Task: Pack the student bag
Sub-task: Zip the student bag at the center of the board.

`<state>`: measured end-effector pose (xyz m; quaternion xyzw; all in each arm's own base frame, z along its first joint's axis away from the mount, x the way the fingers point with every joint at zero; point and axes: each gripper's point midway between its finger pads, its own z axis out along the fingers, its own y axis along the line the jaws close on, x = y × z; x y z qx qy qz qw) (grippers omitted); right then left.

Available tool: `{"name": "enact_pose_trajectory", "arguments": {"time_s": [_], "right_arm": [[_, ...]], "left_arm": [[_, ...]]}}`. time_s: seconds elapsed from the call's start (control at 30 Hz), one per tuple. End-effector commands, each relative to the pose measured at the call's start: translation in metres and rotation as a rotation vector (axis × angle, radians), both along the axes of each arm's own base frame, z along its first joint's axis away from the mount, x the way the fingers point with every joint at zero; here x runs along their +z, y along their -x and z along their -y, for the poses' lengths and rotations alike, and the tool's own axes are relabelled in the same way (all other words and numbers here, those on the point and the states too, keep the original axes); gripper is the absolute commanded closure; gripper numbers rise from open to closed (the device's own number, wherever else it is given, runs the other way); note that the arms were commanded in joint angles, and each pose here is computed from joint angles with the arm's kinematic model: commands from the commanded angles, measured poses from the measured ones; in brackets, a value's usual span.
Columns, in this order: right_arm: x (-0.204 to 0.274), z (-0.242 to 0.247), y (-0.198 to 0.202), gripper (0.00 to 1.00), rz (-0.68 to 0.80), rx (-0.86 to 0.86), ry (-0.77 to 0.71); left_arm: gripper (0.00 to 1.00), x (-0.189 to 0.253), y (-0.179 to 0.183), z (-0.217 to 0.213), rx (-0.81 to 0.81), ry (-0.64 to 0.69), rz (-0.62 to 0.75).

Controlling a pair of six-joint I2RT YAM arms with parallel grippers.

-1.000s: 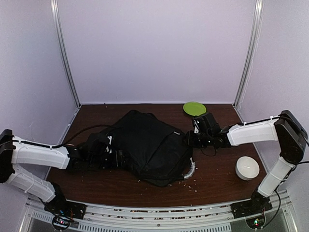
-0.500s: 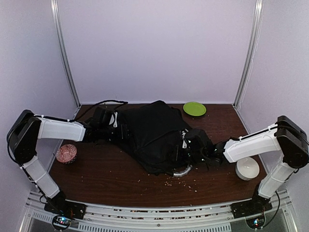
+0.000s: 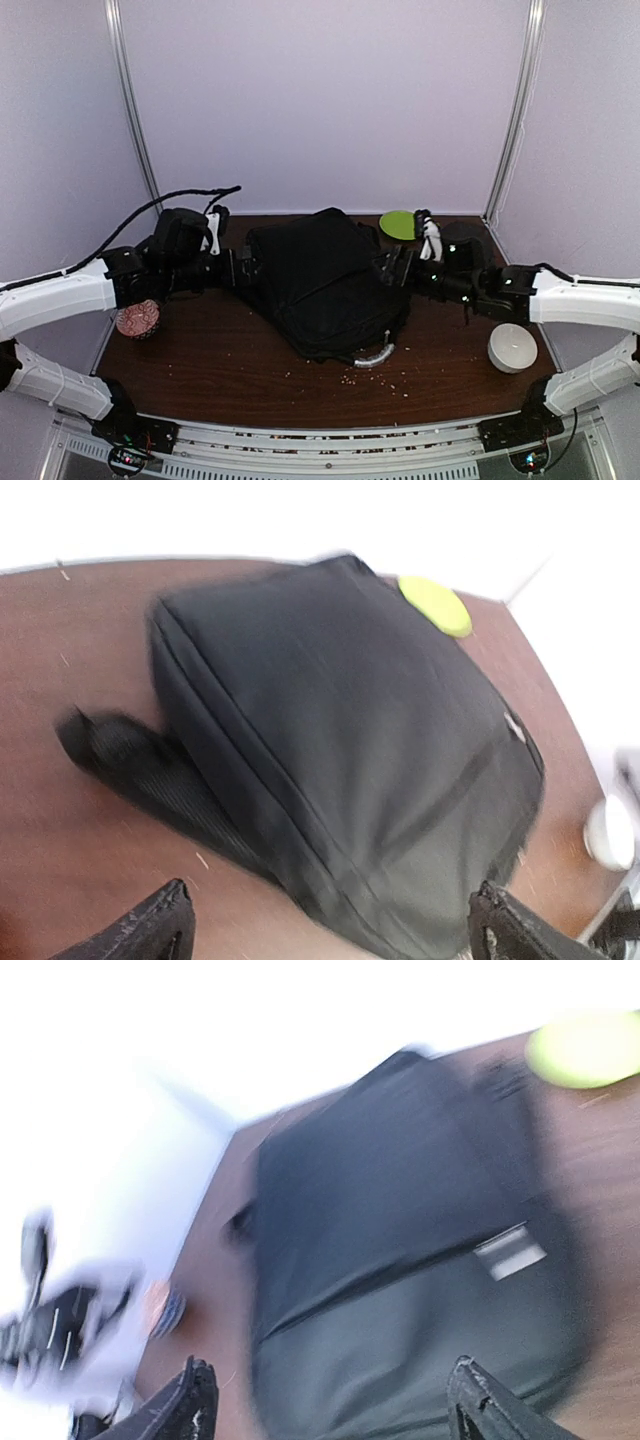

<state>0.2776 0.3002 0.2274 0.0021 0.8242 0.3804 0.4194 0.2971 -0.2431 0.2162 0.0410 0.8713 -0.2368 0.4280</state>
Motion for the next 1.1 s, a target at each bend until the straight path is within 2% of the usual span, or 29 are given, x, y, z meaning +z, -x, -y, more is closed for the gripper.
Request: {"name": "enact_pose_trajectory", "arguments": {"time_s": [0.0, 0.13, 0.33, 0.43, 0.6, 0.73, 0.87, 0.93, 0.97, 1.0, 1.07], "right_arm": [[-0.059, 0.088, -0.033, 0.20, -0.075, -0.197, 0.205], [-0.078, 0.110, -0.061, 0.19, -0.123, -0.258, 0.177], [-0.113, 0.083, -0.083, 0.23, -0.239, -0.244, 0.083], [-0.130, 0.067, -0.084, 0.36, -0.291, -0.225, 0.043], [-0.113, 0.026, -0.064, 0.66, -0.247, -0.156, 0.006], [-0.095, -0.013, -0.033, 0.78, -0.234, -0.095, -0.081], [-0.080, -0.063, 0.002, 0.80, -0.239, 0.009, -0.148], [-0.077, -0.084, 0.016, 0.78, -0.247, 0.069, -0.151], [-0.077, -0.089, 0.020, 0.73, -0.250, 0.086, -0.146], [-0.076, -0.089, 0.023, 0.63, -0.247, 0.092, -0.144], [-0.074, -0.079, 0.025, 0.51, -0.218, 0.086, -0.123]], "left_arm": [[0.02, -0.050, 0.043, 0.002, 0.062, -0.064, -0.118], [0.02, -0.055, 0.070, 0.017, 0.045, -0.063, -0.087], [0.02, -0.067, 0.091, 0.040, 0.011, 0.034, -0.131], [0.02, -0.068, 0.098, 0.041, 0.020, 0.013, -0.112], [0.02, -0.075, 0.101, 0.039, 0.029, 0.038, -0.129], [0.02, -0.075, 0.102, 0.041, 0.033, 0.075, -0.136], [0.02, -0.079, 0.102, 0.048, 0.025, 0.080, -0.155], [0.02, -0.082, 0.103, 0.051, 0.020, 0.089, -0.172], [0.02, -0.085, 0.103, 0.053, 0.020, 0.095, -0.184], [0.03, -0.088, 0.104, 0.053, 0.020, 0.101, -0.196], [0.04, -0.095, 0.106, 0.052, 0.028, 0.109, -0.226]]}}
